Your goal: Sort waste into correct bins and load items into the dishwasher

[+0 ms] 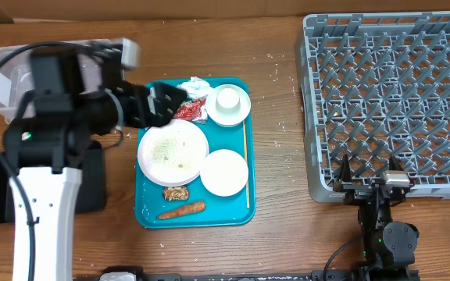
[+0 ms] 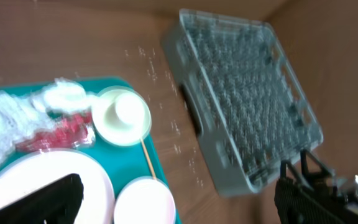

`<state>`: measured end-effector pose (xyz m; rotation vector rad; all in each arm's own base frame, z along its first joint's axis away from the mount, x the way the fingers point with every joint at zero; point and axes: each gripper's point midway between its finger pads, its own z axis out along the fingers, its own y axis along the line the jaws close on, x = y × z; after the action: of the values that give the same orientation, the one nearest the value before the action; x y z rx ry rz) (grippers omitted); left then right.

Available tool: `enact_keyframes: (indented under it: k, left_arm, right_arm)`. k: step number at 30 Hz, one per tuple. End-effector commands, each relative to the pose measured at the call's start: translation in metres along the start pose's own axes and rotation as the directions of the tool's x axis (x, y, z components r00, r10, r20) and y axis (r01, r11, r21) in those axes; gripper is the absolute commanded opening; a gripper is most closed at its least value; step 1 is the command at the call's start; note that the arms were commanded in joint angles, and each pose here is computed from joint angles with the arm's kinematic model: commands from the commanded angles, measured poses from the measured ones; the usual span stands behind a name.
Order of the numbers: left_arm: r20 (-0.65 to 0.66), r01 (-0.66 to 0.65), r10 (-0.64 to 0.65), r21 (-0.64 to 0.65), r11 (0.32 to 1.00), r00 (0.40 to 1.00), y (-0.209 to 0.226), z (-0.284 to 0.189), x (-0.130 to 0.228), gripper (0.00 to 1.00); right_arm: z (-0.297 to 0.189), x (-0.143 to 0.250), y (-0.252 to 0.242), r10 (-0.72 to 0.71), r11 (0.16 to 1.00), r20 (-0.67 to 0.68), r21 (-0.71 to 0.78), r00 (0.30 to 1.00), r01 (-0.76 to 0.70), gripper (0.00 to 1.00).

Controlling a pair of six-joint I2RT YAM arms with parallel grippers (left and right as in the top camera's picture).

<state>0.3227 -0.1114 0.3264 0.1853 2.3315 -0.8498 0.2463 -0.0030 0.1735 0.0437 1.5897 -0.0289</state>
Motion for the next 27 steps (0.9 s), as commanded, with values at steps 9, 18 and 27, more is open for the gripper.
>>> enact_keyframes:
  k: [9,18,27]
  left_arm:
    - [-0.249,-0.287,0.248,-0.138,0.948,0.936,-0.06,0.034,0.055,1.0]
    - [-0.41,-0.351,0.308,-0.031,0.936,0.858,-0.094,0.075,0.103,1.0]
    - [-0.605,-0.405,0.224,-0.179,0.897,0.764,-0.061,0.132,0.145,1.0]
  right_arm:
    - [0.0,0.001,-0.001,0.004,1.0,0.007,0.004,1.0,-0.004,1.0]
    - [0.0,0.001,-0.001,0.004,1.0,0.007,0.004,1.0,-0.004,1.0]
    - [0.0,0.001,-0.001,0.004,1.0,0.007,0.004,1.0,-0.004,1.0]
